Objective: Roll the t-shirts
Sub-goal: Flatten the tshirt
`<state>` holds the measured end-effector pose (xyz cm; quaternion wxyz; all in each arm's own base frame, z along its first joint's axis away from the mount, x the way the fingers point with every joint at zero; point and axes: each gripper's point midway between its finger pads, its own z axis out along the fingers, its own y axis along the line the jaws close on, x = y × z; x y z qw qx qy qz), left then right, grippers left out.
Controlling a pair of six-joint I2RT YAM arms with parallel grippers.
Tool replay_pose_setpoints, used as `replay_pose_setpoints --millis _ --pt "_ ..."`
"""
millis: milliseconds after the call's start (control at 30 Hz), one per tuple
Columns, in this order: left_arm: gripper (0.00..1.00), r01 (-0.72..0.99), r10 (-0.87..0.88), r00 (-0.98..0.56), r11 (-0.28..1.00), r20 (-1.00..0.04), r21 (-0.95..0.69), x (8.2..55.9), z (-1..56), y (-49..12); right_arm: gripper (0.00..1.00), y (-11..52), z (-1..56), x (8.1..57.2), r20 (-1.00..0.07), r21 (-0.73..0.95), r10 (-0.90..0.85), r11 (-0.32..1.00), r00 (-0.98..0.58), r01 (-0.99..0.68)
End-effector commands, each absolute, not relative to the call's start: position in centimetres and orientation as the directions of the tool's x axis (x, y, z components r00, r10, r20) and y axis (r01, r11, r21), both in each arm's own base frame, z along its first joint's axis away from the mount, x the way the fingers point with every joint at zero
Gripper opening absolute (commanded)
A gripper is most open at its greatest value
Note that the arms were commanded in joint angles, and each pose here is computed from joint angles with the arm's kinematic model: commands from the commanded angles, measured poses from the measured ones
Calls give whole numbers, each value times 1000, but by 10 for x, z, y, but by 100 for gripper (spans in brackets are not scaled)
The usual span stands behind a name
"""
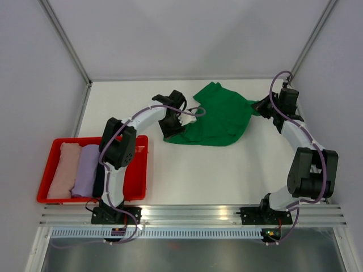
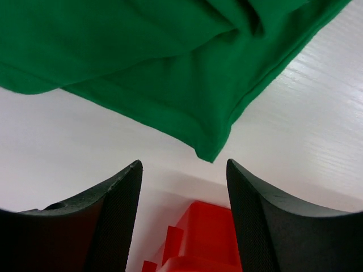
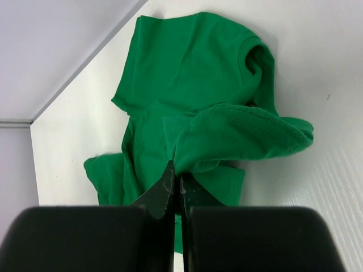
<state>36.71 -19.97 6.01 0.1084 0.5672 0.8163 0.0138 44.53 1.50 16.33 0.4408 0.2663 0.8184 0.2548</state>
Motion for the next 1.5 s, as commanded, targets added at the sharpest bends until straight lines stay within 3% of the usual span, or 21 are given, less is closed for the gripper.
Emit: replay_pose_setpoints --millis 0,100,167,267,300,367,400,433,467,500,700,800,1033,1167,1267,1367,1400,1467 --pt "67 967 960 -223 240 -169 89 366 48 -206 0 11 183 459 -634 646 644 745 -427 165" --pt "68 978 963 -174 193 -204 80 366 38 -219 0 11 179 458 -627 649 650 741 -430 173" --pt "68 970 970 -195 212 -144 116 374 24 -209 0 7 170 449 -617 629 646 748 -449 213" --pt "62 959 967 -232 246 -105 142 382 14 -200 0 -22 139 418 -566 557 700 714 -435 424" --pt "59 954 961 -252 266 -110 137 381 12 -201 4 -35 128 405 -553 519 721 690 -418 504" --pt "42 946 950 -283 299 -134 123 379 12 -203 27 -77 101 362 -529 377 770 590 -357 714" --pt "34 939 937 -311 329 -158 100 376 12 -207 39 -89 95 348 -509 358 804 523 -308 773" --pt "18 937 929 -321 339 -183 79 373 15 -211 59 -108 87 326 -494 339 833 447 -248 828" --pt "7 935 924 -331 349 -192 66 370 15 -213 64 -113 84 316 -475 351 852 415 -222 840" --pt "3 928 914 -351 368 -204 54 368 16 -215 68 -123 75 300 -461 349 868 366 -182 862" --pt "2 924 896 -364 382 -253 25 353 22 -217 97 -127 107 296 -577 372 791 477 -203 796" --pt "2 923 894 -360 383 -265 38 353 25 -216 98 -133 110 307 -615 337 747 539 -253 772" --pt "2 911 884 -382 410 -268 52 355 28 -215 72 -107 72 368 -477 347 744 648 -468 677" --pt "2 911 882 -379 408 -280 52 353 34 -215 67 -95 55 394 -448 360 748 652 -489 667" --pt "2 908 877 -383 416 -290 58 353 39 -215 46 -102 44 402 -454 347 759 633 -467 692" --pt "2 898 859 -395 436 -324 61 355 51 -219 18 -107 36 406 -457 329 757 632 -467 702" --pt "2 891 847 -400 449 -349 68 357 60 -220 0 -108 38 407 -461 328 756 632 -465 702" --pt "2 858 807 -429 505 -407 98 372 83 -220 0 -110 63 415 -500 350 743 643 -445 681"
